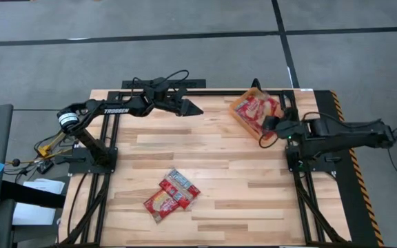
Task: Sort popcorn bags into baskets
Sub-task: Put the red popcorn bag into the orange bin
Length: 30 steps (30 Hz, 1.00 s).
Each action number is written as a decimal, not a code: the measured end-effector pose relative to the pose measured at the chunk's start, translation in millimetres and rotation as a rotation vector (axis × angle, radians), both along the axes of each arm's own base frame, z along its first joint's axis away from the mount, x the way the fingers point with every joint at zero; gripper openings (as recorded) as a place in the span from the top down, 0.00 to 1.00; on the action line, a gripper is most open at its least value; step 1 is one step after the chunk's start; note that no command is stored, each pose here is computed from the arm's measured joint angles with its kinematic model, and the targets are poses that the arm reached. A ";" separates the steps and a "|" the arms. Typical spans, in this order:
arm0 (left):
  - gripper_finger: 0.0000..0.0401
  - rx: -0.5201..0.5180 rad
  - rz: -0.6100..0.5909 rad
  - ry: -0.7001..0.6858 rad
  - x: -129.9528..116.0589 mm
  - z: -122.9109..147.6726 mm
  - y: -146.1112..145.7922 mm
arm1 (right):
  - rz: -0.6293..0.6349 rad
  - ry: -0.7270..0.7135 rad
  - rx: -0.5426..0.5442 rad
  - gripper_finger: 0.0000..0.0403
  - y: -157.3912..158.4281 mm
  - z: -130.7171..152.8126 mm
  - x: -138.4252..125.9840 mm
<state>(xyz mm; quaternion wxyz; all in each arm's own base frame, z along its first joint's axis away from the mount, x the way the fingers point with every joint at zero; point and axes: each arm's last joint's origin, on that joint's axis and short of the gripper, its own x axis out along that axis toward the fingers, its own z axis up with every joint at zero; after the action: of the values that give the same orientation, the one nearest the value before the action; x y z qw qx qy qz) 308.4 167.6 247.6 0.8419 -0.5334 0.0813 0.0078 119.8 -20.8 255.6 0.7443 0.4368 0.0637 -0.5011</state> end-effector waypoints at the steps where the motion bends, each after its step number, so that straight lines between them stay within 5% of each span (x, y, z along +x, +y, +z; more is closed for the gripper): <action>1: 0.48 0.001 0.003 0.000 0.3 0.0 -0.3 | -0.031 -0.015 0.020 0.96 -0.1 -8.6 -4.9; 9: 0.48 -0.010 0.010 0.003 0.4 -0.1 -0.4 | -0.238 -0.112 0.090 0.92 -1.6 -57.1 -20.6; 17: 0.48 -0.009 0.013 0.003 0.4 -0.3 -0.3 | -0.228 -0.053 0.083 0.84 -1.5 -69.6 -22.7; 30: 0.48 0.016 -0.039 -0.006 -3.4 -0.2 4.4 | -0.183 0.067 0.083 0.43 -0.8 -72.7 -28.6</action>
<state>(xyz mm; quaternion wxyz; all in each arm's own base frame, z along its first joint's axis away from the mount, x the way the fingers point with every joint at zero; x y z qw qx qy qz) 304.9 172.0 247.4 0.8465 -0.5248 0.0890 -0.0095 91.1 -21.5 182.9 0.6743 0.4542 0.0694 -0.5782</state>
